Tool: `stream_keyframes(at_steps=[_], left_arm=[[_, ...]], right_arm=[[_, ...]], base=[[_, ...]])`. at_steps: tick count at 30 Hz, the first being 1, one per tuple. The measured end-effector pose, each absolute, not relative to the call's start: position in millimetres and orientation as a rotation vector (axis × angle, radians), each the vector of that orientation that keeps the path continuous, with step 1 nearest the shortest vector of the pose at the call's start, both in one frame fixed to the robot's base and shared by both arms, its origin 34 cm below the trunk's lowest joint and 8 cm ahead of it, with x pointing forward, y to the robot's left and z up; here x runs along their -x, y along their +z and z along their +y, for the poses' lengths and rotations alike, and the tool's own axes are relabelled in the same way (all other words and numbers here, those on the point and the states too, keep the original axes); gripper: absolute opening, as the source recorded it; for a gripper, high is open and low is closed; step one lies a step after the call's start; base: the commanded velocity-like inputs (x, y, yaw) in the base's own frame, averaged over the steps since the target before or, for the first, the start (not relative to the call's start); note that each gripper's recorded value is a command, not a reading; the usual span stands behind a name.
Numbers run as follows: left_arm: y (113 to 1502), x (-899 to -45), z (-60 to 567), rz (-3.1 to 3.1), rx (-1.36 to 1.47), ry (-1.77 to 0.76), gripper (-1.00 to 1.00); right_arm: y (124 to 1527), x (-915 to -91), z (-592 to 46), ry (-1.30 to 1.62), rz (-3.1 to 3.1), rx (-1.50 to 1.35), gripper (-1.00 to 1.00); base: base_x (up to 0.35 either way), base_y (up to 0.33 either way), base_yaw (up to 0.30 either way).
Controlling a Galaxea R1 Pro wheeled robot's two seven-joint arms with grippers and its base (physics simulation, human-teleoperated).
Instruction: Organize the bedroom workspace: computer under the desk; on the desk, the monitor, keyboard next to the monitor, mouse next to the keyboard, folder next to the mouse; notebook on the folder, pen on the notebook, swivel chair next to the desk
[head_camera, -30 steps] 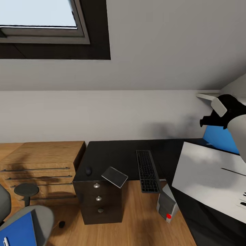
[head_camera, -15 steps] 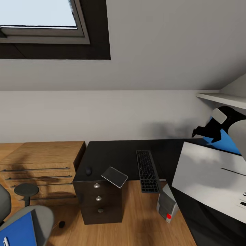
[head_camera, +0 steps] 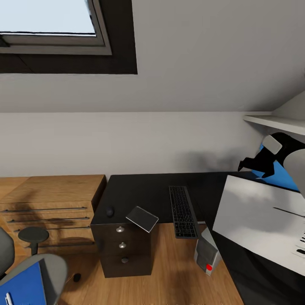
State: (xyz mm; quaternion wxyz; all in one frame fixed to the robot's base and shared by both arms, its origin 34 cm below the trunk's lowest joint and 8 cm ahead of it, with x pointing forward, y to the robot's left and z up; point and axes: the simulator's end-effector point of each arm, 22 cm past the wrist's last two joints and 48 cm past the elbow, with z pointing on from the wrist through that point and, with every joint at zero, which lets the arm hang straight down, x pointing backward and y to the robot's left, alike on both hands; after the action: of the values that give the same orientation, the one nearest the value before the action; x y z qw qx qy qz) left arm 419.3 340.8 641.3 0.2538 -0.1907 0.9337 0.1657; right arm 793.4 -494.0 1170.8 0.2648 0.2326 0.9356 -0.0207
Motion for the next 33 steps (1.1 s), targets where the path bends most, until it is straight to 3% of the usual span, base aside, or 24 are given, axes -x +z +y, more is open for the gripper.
stream_keyframes(at_steps=[20, 33], left_arm=[[641.4, -419.3, 341.1, 2.536, 0.519, 0.451, 1.00], [641.3, -419.3, 340.8, 2.537, 0.517, 0.450, 1.00]], right_arm=[[1161.4, -788.5, -493.0, -0.063, 2.554, -0.634, 1.00], [1163.5, -790.0, -492.5, -0.074, 2.551, -0.624, 1.00]], base=[[-0.128, 0.026, 0.000], [-0.150, 0.111, 0.000]])
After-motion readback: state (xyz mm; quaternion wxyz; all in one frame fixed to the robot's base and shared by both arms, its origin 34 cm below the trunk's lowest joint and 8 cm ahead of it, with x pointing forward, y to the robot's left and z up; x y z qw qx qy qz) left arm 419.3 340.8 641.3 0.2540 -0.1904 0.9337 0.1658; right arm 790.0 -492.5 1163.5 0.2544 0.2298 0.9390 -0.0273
